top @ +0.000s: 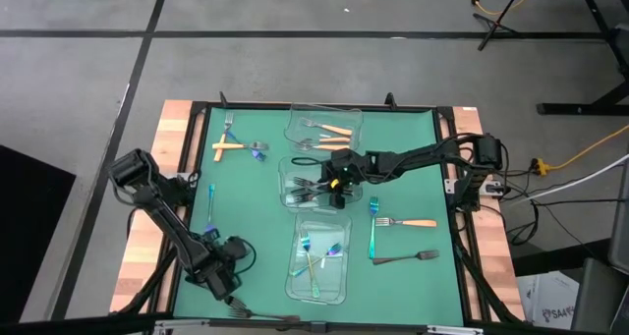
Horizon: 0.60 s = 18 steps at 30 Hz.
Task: Sort silverware by color (type)
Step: Put the blue fork into the bottom transparent bin
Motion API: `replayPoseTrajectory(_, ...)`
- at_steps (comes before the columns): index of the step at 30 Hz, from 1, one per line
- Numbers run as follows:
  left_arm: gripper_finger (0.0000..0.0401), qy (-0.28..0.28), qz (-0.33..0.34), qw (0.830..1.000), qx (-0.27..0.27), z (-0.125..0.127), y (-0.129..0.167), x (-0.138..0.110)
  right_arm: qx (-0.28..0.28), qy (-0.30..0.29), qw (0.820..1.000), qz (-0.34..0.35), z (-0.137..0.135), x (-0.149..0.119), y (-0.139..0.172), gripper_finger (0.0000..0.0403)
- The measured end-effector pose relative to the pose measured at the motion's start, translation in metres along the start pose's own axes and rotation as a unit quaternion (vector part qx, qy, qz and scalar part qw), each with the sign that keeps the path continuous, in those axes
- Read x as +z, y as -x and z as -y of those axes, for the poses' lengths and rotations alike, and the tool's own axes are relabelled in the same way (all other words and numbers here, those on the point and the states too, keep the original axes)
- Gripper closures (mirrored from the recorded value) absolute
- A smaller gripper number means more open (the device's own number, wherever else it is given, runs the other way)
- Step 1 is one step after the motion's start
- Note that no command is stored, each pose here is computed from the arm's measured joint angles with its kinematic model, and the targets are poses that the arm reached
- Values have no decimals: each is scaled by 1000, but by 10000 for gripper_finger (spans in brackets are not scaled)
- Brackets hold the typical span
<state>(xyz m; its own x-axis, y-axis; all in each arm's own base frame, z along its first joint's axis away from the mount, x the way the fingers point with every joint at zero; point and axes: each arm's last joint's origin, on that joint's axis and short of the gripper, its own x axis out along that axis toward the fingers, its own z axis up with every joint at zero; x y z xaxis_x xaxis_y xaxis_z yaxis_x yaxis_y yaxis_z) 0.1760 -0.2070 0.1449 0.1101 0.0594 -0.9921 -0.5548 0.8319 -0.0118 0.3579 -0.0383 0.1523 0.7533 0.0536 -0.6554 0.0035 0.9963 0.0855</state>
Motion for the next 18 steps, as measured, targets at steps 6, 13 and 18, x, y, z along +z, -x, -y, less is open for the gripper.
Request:
replayPoseTrajectory(6, 400, 29, 40, 999, 4, 0, 1, 6, 3, -1, 1000, 2, 0, 1, 0, 315)
replayPoseTrajectory(13, 400, 53, 73, 996, 4, 0, 3, 20, 4, 0, 1000, 10, -1, 5, 5, 315)
replayPoseTrajectory(18, 400, 71, 93, 993, -11, 8, 12, 33, 4, 3, 1000, 27, -2, 13, 15, 315)
